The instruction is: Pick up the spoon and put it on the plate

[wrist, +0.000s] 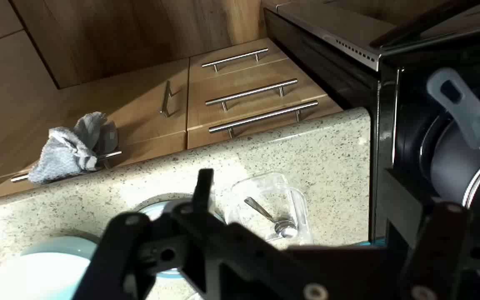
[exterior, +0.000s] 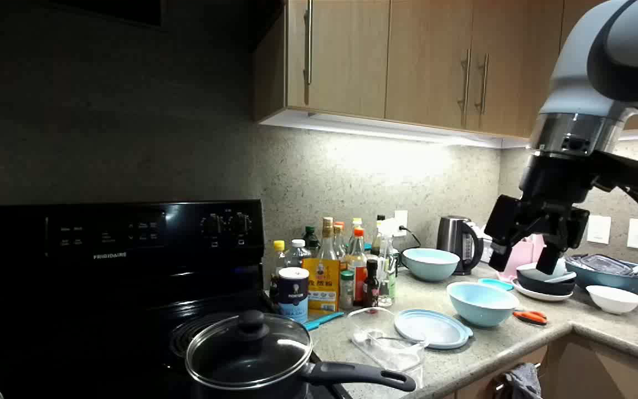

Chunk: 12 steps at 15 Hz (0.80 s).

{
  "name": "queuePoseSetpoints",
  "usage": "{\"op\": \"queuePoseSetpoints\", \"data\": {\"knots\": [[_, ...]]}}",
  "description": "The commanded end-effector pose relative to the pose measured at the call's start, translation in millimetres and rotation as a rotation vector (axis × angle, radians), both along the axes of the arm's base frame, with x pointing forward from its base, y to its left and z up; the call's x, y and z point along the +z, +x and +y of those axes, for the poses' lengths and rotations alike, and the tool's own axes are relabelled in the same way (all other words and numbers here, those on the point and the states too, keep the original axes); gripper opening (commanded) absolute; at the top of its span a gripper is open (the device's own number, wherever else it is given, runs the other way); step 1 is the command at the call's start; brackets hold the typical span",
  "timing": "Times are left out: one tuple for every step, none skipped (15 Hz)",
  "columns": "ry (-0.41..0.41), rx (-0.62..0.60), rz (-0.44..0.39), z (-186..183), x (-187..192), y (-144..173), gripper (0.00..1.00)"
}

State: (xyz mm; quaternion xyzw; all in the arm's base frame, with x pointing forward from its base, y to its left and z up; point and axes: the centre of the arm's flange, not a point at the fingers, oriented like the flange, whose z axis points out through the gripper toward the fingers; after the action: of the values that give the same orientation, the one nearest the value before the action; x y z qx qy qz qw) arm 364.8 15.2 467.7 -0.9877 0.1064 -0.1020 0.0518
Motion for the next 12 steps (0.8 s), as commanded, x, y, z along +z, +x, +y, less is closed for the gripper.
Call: {"op": "queuePoseSetpoints", "data": {"knots": [[0.000,0.000,0.000,0,0,0,1.00],[0.000,0.000,0.000,0,0,0,1.00],[0.000,0.000,0.000,0,0,0,1.00],[0.000,0.000,0.000,0,0,0,1.00],[0.000,0.000,0.000,0,0,0,1.00],[0.000,0.000,0.000,0,0,0,1.00],[0.000,0.000,0.000,0,0,0,1.00],[0.000,0.000,0.000,0,0,0,1.00],[0.000,0.000,0.000,0,0,0,1.00],[0.000,0.000,0.000,0,0,0,1.00],[0.007,-0.013,0.001,3,0,7,1.00],[0.006,-0.011,-0.002,5,-1,15,1.00]]}}
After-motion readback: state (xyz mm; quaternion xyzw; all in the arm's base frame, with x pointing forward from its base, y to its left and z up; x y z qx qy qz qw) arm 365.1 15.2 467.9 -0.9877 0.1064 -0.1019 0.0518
